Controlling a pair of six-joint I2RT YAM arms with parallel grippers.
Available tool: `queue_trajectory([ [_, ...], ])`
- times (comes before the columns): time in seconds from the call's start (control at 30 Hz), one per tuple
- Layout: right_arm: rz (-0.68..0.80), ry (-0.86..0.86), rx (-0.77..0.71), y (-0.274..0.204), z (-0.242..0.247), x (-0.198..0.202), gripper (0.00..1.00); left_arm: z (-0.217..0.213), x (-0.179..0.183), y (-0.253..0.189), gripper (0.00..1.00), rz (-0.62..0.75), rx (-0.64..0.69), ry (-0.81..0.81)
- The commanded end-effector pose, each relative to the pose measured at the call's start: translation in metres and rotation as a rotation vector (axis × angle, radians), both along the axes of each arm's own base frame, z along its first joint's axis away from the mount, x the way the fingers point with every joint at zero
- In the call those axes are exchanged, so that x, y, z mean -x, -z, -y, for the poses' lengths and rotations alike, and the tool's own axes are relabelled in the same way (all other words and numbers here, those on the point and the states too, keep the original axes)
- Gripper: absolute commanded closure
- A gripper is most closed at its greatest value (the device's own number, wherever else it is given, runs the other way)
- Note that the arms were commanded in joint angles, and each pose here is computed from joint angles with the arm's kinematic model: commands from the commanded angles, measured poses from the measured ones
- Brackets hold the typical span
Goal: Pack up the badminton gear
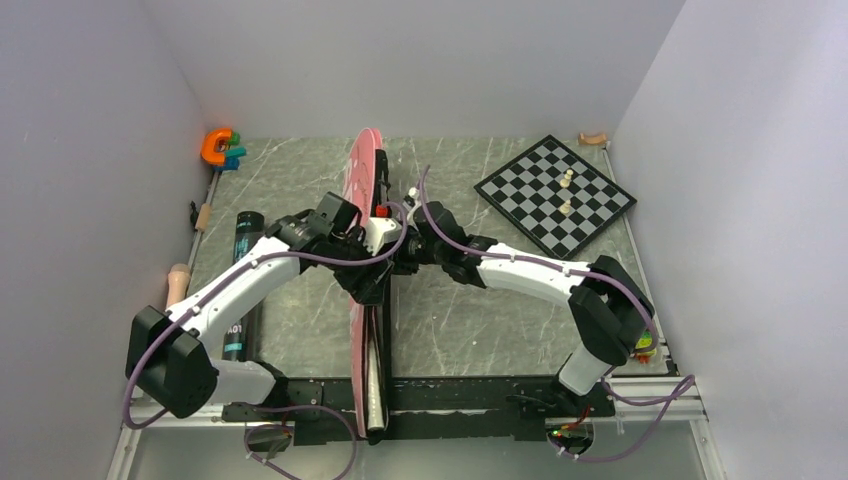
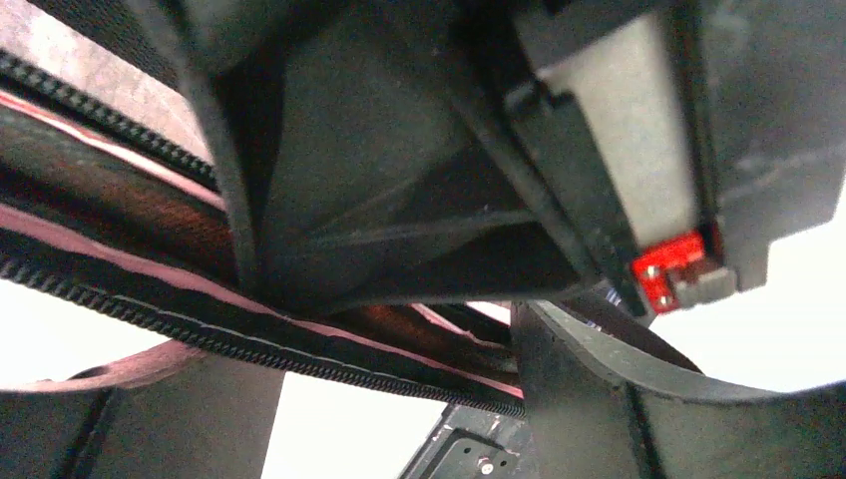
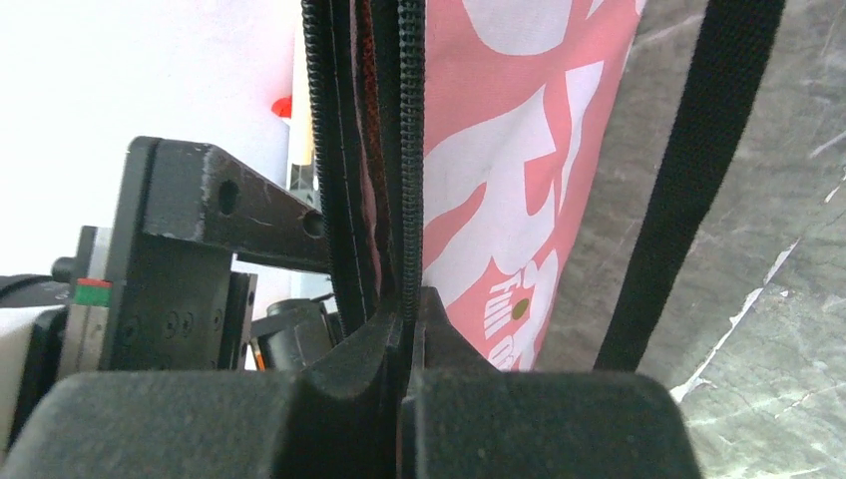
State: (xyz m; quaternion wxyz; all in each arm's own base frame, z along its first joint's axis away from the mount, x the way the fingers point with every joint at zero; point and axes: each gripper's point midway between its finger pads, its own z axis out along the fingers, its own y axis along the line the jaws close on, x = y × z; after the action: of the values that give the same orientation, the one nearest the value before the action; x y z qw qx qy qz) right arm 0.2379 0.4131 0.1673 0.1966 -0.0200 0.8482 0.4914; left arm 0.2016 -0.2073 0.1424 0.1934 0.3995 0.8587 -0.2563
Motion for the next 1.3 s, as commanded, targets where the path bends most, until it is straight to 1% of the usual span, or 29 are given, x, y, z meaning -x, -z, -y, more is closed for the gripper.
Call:
queue_trajectory([
  [0.0, 0.188, 0.022, -0.252, -0.123, -0.027, -0.007, 1.00, 0.010, 0.005, -0.013, 0.18, 0.028, 0.053, 0.030],
  [0.1, 0.191, 0.035, -0.231, -0.124, -0.032, -0.005, 1.00, 0.006, 0.009, -0.012, 0.19, 0.059, 0.049, 0.038],
  [0.2, 0.180, 0.059, -0.229, -0.122, -0.031, -0.005, 1.00, -0.006, 0.008, 0.003, 0.22, 0.091, -0.019, 0.016],
  [0.27, 0.184, 0.070, -0.215, -0.122, -0.031, -0.004, 1.00, -0.017, 0.005, 0.015, 0.26, 0.120, -0.089, -0.006],
  [0.33, 0.186, 0.088, -0.174, -0.119, -0.031, -0.006, 1.00, -0.027, 0.000, 0.020, 0.32, 0.166, -0.163, -0.023],
  [0.43, 0.170, 0.093, -0.134, -0.110, -0.028, -0.006, 1.00, -0.033, -0.008, 0.015, 0.46, 0.217, -0.194, -0.043],
  [0.47, 0.163, 0.097, -0.123, -0.105, -0.026, -0.005, 0.95, -0.033, -0.010, 0.012, 0.52, 0.225, -0.195, -0.048],
  [0.53, 0.155, 0.109, -0.107, -0.098, -0.019, -0.004, 0.79, -0.034, -0.012, 0.007, 0.70, 0.238, -0.197, -0.056],
  [0.57, 0.150, 0.120, -0.101, -0.095, -0.013, -0.005, 0.70, -0.034, -0.013, 0.005, 0.77, 0.243, -0.199, -0.058],
  [0.6, 0.142, 0.131, -0.099, -0.092, -0.007, -0.007, 0.61, -0.035, -0.015, 0.004, 0.83, 0.249, -0.200, -0.060],
  [0.63, 0.137, 0.142, -0.101, -0.091, 0.001, -0.009, 0.53, -0.034, -0.015, 0.003, 0.86, 0.252, -0.198, -0.059],
  [0.67, 0.133, 0.158, -0.102, -0.091, 0.010, -0.014, 0.49, -0.033, -0.016, 0.001, 0.88, 0.254, -0.193, -0.061],
  [0.7, 0.133, 0.176, -0.108, -0.092, 0.019, -0.017, 0.47, -0.032, -0.016, -0.001, 0.91, 0.255, -0.185, -0.060],
  [0.83, 0.144, 0.266, -0.131, -0.103, 0.063, -0.044, 0.42, -0.029, -0.015, -0.004, 0.98, 0.247, -0.173, -0.049],
  [0.93, 0.170, 0.298, -0.174, -0.121, 0.084, -0.059, 0.41, -0.024, -0.010, -0.008, 0.99, 0.235, -0.148, -0.014],
  [1.03, 0.208, 0.302, -0.166, -0.144, 0.088, -0.069, 0.40, -0.017, -0.002, -0.014, 1.00, 0.205, -0.110, 0.042],
  [1.1, 0.223, 0.281, -0.174, -0.155, 0.082, -0.072, 0.39, -0.012, 0.003, -0.020, 1.00, 0.195, -0.080, 0.079],
  [1.27, 0.193, 0.238, -0.188, -0.144, 0.075, -0.073, 0.38, -0.005, 0.024, -0.036, 1.00, 0.162, -0.009, 0.188],
])
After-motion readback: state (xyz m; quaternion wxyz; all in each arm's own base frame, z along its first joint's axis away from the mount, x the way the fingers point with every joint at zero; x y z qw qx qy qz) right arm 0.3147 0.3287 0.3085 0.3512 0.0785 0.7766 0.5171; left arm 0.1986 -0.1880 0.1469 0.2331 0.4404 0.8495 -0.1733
